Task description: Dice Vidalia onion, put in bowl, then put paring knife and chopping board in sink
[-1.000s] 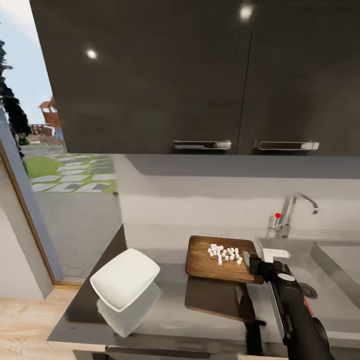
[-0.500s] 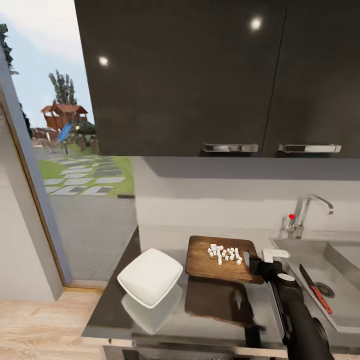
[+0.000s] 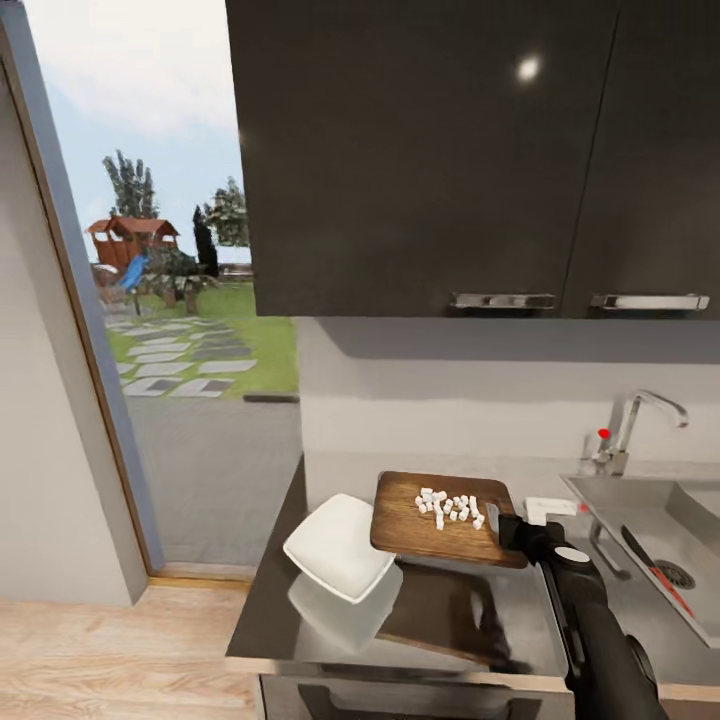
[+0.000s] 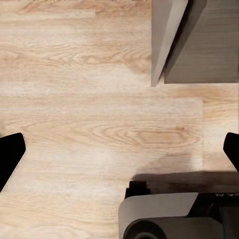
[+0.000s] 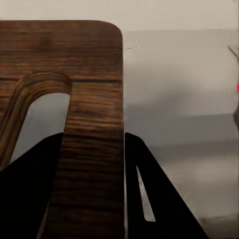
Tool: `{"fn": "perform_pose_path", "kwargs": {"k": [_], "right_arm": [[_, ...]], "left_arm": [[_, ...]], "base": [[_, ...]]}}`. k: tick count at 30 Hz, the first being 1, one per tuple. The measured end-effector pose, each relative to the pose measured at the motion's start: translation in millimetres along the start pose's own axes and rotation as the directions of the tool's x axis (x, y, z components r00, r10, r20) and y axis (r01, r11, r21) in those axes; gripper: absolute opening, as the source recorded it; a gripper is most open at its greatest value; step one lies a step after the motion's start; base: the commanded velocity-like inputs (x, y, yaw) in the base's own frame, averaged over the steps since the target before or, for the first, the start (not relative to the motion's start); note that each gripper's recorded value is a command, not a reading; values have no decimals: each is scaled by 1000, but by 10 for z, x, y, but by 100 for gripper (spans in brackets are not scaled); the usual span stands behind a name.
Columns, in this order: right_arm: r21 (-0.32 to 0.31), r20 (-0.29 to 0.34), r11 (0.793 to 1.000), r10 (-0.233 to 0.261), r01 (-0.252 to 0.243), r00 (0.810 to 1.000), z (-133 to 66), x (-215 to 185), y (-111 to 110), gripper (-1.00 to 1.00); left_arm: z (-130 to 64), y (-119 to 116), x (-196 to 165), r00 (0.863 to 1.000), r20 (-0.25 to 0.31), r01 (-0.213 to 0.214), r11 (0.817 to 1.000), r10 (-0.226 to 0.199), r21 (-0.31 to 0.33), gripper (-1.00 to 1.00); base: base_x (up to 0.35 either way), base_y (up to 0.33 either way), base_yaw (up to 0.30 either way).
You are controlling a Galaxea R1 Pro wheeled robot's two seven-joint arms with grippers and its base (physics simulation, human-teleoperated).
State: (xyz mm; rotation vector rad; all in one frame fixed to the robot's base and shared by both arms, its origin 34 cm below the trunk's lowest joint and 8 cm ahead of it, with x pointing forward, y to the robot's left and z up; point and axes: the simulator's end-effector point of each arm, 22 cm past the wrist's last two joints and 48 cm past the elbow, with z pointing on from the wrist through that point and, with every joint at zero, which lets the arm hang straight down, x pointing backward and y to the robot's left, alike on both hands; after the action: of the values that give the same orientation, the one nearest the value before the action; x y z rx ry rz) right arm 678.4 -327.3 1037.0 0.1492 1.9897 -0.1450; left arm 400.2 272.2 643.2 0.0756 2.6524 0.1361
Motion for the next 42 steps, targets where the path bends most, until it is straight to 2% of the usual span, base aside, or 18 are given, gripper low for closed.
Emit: {"fn": "perform_pose_path", "kwargs": {"k": [10, 16, 32, 37, 42], "right_arm": [[-1, 10, 1000, 1, -1, 1000, -28, -49, -4, -100], [-18, 16, 1000, -25, 25, 1000, -32, -76, 103, -100], [-3, 20, 999, -46, 46, 999, -32, -92, 46, -100], [-27, 46, 997, -74, 75, 996, -114, -257, 208, -100], [-23, 62, 996, -82, 84, 995, -192, -391, 219, -100]], "left_arm": [[-9, 6, -42, 1000, 11, 1, 1000, -1, -1, 100], [-8, 15, -42, 1000, 11, 1, 1000, -1, -2, 100], [-7, 27, -44, 1000, 12, 2, 1000, -2, -4, 100], [-8, 27, -45, 1000, 12, 2, 1000, -2, -4, 100], [-8, 27, -44, 1000, 12, 2, 1000, -2, -4, 100]], "base": [[-1, 186, 0], [0, 14, 0], [0, 0, 0], [0, 0, 0], [0, 0, 0]]}}
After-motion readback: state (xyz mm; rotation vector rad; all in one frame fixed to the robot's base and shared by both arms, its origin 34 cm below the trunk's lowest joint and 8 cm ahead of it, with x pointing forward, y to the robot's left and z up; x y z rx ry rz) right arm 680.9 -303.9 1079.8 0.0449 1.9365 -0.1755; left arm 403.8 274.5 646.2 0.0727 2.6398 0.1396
